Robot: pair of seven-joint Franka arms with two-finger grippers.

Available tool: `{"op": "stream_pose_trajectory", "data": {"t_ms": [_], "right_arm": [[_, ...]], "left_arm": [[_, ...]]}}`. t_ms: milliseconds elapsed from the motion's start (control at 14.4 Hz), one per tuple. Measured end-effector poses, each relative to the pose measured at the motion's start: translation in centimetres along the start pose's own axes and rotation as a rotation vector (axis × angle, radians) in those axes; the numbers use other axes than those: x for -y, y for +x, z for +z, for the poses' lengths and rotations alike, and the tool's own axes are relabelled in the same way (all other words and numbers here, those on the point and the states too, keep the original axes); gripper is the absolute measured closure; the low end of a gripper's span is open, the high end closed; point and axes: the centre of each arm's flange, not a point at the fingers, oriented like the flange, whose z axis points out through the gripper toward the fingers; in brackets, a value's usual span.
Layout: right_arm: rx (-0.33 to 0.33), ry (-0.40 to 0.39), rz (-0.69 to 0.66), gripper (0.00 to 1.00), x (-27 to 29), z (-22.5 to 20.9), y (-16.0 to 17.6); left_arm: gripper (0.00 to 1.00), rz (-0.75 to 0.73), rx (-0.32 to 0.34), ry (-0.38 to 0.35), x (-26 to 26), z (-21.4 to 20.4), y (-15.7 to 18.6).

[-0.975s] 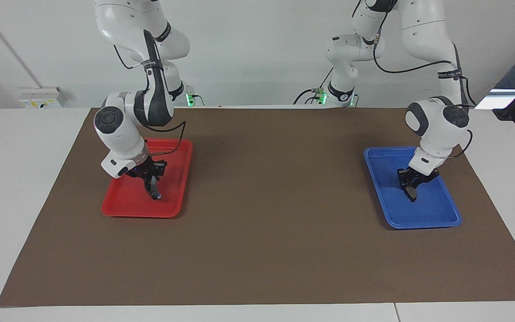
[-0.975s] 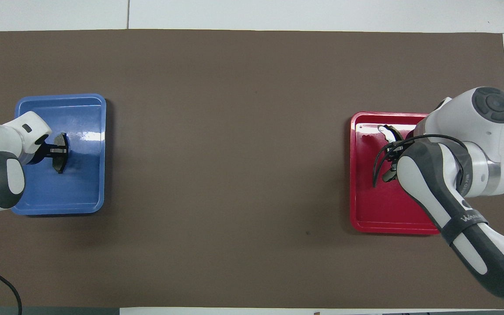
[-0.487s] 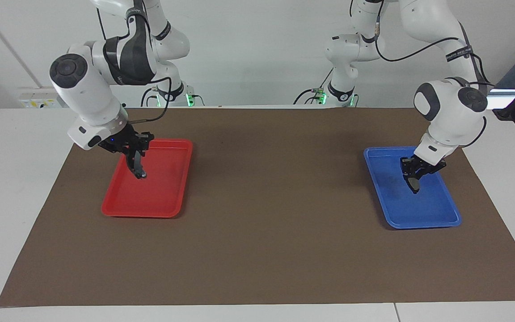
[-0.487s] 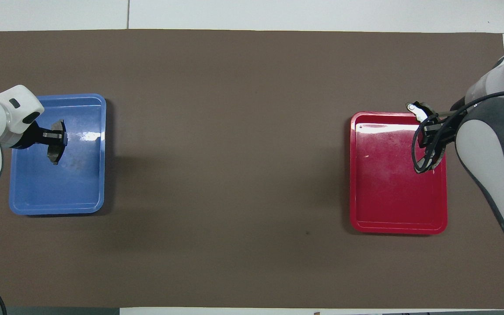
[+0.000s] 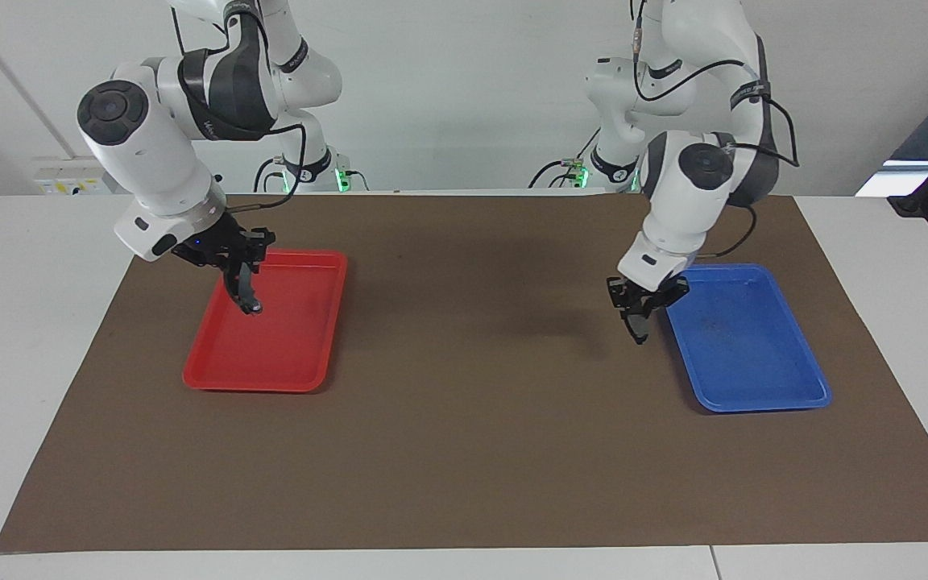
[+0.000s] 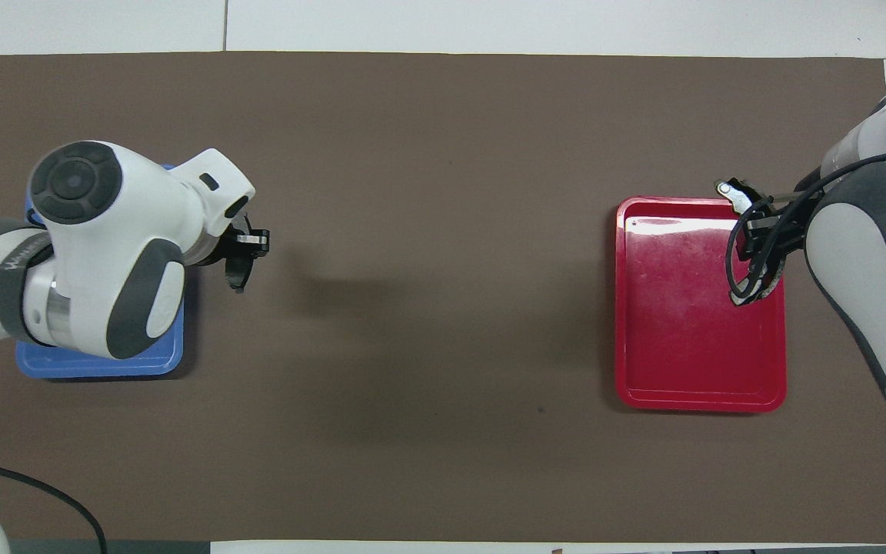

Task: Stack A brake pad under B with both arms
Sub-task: 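Lift the dark pad with the left gripper toward the table center, then set the dark pad on the table center and open the left gripper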

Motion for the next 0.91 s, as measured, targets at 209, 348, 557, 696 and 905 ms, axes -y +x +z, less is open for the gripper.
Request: {"op": "stream_pose_trajectory", "data": {"t_ms": [209,348,557,696,905], "right_arm": [[-0.004,0.0,0.0,0.59,0.0,0.2,0.1],[-0.002,0.0,0.0,0.59,0.0,0.3,0.1],[-0.004,0.0,0.0,0.59,0.0,0.4,0.1],[-0.005,0.0,0.0,0.59,0.0,0.5,0.2],[-0.014,0.0,0.0,0.59,0.0,0.6,0.3]], "left_arm": [[0.62,-0.043,-0.034,-0.025,-6.3,2.8,-0.6],[0.62,-0.042,-0.037,-0.043,-9.0,4.7,-1.1],[0.62,-0.026,-0.042,-0.049,-11.8,6.6,-1.3],[0.63,-0.013,-0.041,-0.047,-13.3,7.7,-1.4],[0.63,-0.008,-0.052,-0.05,-13.9,8.3,-1.0]]}}
